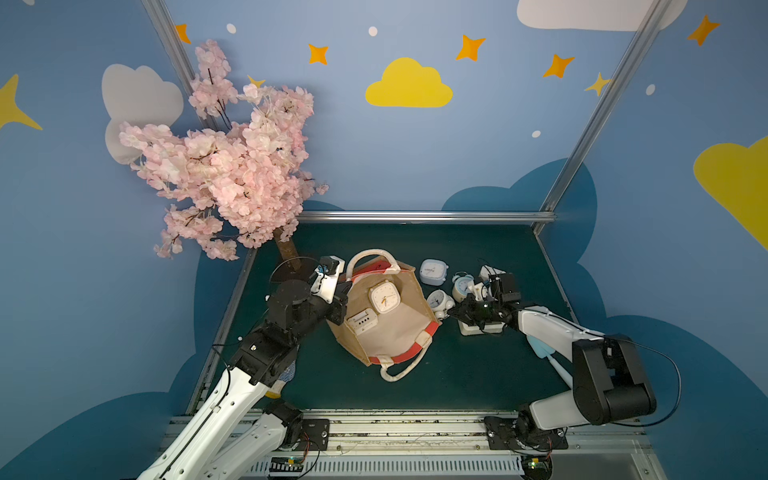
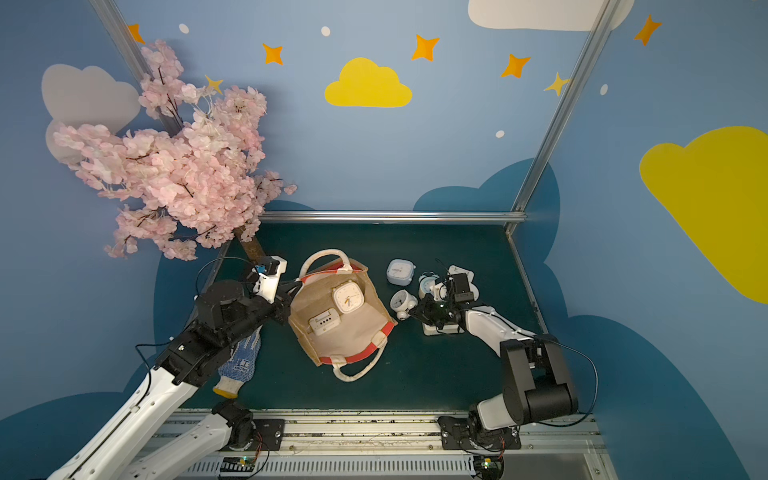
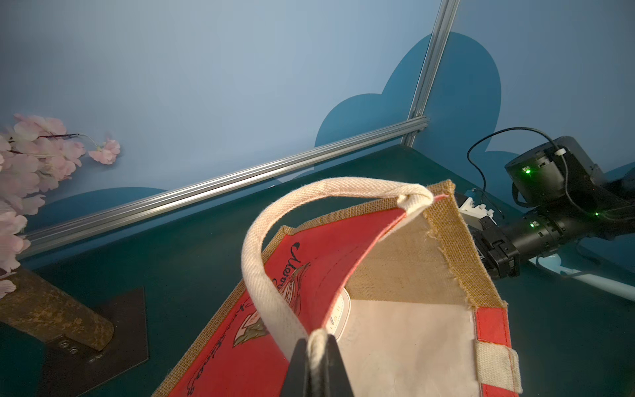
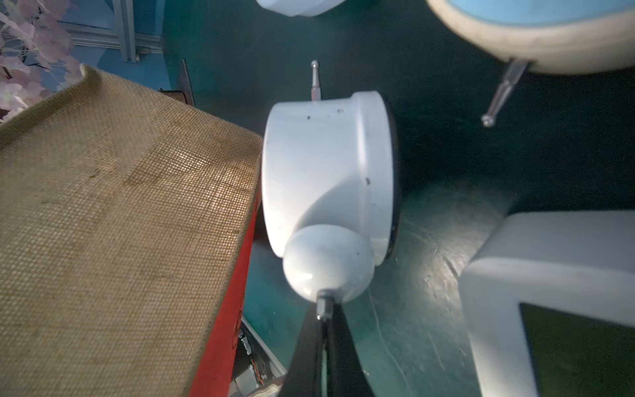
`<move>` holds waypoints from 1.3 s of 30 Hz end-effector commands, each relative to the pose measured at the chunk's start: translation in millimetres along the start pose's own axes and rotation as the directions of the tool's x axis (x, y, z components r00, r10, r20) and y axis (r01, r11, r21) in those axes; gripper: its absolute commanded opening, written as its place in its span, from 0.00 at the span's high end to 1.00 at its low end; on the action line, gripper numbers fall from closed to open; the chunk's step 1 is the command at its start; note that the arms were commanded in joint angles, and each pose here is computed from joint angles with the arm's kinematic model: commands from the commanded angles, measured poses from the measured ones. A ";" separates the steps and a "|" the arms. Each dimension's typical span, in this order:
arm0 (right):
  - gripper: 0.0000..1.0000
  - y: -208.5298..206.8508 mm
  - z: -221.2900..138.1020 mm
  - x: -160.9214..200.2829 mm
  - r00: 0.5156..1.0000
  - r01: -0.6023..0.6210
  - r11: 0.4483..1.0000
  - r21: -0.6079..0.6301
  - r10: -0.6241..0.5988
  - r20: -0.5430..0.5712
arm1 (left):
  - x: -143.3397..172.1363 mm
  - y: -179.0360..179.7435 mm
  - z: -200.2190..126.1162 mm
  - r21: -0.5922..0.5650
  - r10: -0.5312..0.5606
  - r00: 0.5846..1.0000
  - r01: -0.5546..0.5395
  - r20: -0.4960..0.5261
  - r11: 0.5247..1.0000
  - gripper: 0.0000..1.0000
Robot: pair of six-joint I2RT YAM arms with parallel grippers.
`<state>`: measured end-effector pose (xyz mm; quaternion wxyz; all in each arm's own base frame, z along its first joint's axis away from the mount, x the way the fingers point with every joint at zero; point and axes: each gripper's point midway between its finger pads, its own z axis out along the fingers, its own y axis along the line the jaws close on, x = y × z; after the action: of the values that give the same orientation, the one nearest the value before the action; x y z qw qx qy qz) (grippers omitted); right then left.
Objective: Take the alarm clock out of the canvas bag
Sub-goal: Place the alarm at the center of the board.
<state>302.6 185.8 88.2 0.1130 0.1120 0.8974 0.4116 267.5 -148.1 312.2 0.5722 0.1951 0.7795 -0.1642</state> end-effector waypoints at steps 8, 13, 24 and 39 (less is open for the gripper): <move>1.00 1.5 2.9 -18.2 0.999 0.030 0.999 0.029 -0.031 0.045 | -29.5 -14.8 -14.7 0.090 0.007 0.993 -0.018 0.114 0.996 0.92; 0.86 -5.0 2.2 -17.6 0.999 0.020 0.999 0.043 -0.021 0.034 | -29.2 -20.9 -13.2 0.125 0.008 0.993 -0.023 0.121 0.992 0.92; 0.57 -8.2 1.0 -16.7 0.999 0.019 0.997 0.076 -0.021 0.031 | -22.3 -38.2 -15.0 0.227 -0.013 0.990 -0.019 0.138 0.974 0.91; 0.46 17.7 -25.1 -23.8 0.991 0.088 0.994 0.065 -0.094 0.090 | 16.6 -55.6 -33.1 0.330 -0.078 0.990 0.036 0.118 0.943 0.90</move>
<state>318.0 174.3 101.5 0.1471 0.1064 0.9099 0.3731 215.0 -174.9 295.1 0.5648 0.2480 0.7276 -0.3001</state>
